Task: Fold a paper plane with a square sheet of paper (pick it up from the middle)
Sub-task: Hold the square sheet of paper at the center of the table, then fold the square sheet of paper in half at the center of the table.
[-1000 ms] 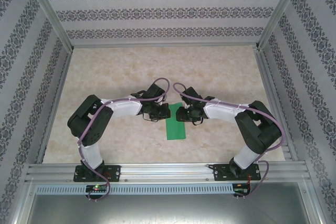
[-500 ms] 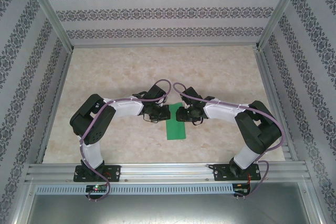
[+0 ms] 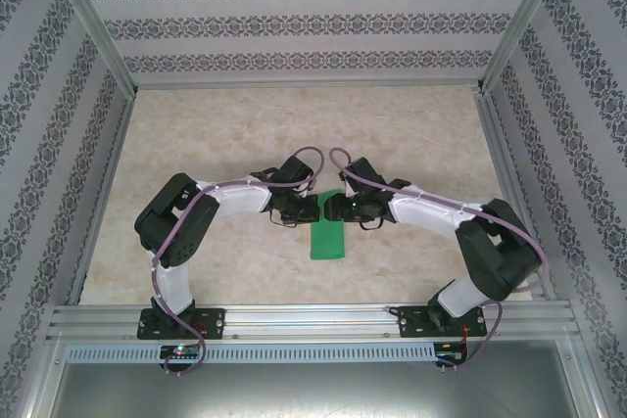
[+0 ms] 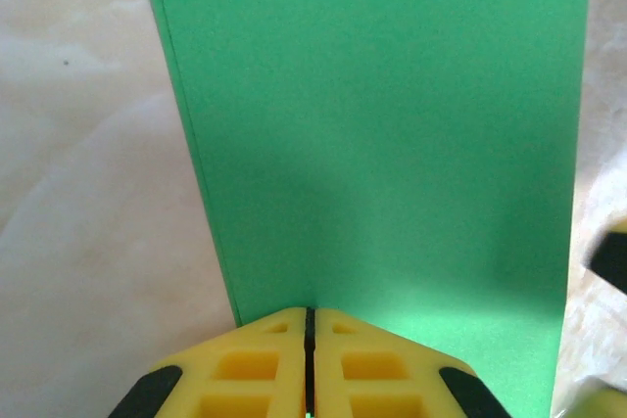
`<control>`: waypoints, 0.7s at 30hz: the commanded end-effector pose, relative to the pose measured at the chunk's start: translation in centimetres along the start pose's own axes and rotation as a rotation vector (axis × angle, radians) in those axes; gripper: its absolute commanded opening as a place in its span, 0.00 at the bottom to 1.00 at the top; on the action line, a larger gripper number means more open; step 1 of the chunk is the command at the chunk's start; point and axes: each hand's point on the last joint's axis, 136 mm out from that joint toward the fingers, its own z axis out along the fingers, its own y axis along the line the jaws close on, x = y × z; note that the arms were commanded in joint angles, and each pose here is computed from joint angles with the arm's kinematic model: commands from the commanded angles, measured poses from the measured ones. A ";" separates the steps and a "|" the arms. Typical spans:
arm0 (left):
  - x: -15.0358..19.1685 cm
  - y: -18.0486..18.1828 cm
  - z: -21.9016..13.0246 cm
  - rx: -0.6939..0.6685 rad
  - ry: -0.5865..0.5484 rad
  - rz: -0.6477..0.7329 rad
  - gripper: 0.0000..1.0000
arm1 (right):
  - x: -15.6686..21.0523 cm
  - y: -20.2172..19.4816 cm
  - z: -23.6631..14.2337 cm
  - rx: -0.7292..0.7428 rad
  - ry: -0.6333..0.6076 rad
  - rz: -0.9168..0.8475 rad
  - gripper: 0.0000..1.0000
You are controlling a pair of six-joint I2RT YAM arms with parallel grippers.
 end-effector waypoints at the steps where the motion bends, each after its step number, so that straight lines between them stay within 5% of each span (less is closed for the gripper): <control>1: 2.7 4.1 1.9 -0.154 0.091 -0.013 0.11 | -0.5 1.1 -1.9 -0.082 -0.038 -0.006 0.54; 11: 2.7 4.2 1.9 -0.162 0.090 -0.010 0.11 | -0.5 2.2 -1.5 -0.246 0.010 0.100 0.26; 21: 2.8 4.5 1.8 -0.172 0.087 -0.012 0.10 | -0.4 0.7 1.4 -0.209 0.054 0.102 0.24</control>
